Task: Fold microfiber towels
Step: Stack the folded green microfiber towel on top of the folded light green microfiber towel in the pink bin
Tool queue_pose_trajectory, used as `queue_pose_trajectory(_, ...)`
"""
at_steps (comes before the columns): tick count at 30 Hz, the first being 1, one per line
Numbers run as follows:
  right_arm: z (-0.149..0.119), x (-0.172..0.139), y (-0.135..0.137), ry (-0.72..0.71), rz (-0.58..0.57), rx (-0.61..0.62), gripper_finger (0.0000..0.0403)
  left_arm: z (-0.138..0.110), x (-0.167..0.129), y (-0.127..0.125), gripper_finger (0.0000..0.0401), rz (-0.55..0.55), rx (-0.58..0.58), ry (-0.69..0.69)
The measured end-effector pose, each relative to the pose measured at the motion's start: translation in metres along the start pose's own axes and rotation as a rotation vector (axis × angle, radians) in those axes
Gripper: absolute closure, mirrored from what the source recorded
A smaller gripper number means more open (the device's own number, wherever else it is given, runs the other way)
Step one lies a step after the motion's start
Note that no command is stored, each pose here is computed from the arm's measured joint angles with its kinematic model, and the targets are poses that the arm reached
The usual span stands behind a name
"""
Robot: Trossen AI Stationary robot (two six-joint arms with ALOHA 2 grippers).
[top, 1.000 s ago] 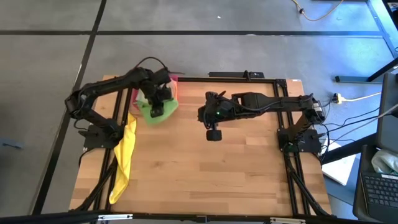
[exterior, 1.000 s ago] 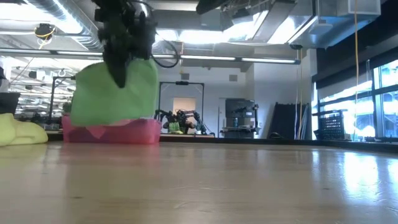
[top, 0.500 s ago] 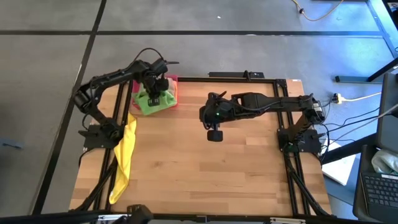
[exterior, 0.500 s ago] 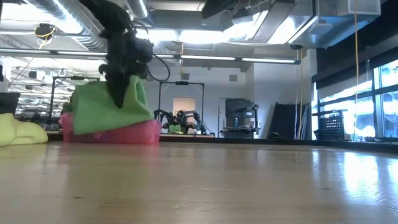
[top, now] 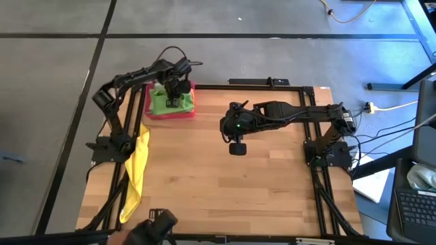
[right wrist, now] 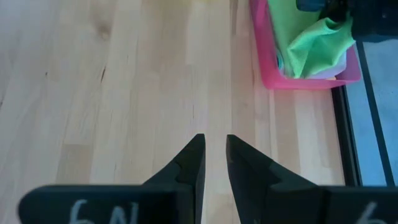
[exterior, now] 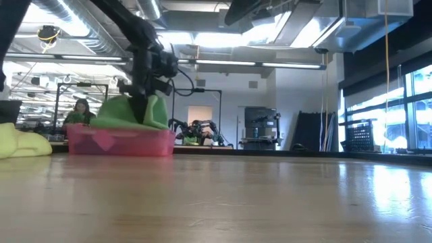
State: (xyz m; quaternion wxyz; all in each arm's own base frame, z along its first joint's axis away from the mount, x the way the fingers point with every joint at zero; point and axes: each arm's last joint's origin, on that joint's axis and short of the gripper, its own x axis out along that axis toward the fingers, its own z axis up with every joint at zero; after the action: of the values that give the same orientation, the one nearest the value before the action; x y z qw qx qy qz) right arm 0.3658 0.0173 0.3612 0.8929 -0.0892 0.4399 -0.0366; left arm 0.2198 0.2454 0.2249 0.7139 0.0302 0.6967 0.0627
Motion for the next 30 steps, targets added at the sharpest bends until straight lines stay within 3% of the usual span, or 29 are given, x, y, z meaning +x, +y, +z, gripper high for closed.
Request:
queue_pose_trajectory(10, -0.004, 0.000, 0.000, 0.042, 0.003, 0.039, 0.0334, 0.001, 0.031, 0.019, 0.0392, -0.061, -0.034, 0.050)
queue_pose_trajectory(13, -0.005, 0.000, 0.001, 0.055, 0.018, 0.043, 0.0334, 0.003, 0.032, 0.022, 0.0367, -0.028, -0.035, 0.034)
queue_pose_trajectory(19, -0.006, 0.000, 0.001, 0.058, 0.031, 0.042, 0.0334, 0.006, 0.032, 0.029, 0.0312, 0.153, -0.075, 0.112)
queue_pose_trajectory(30, -0.006, 0.000, 0.002, 0.058, 0.049, 0.039, 0.0334, 0.010, 0.031, 0.025, 0.0289, 0.183, -0.146, 0.128)
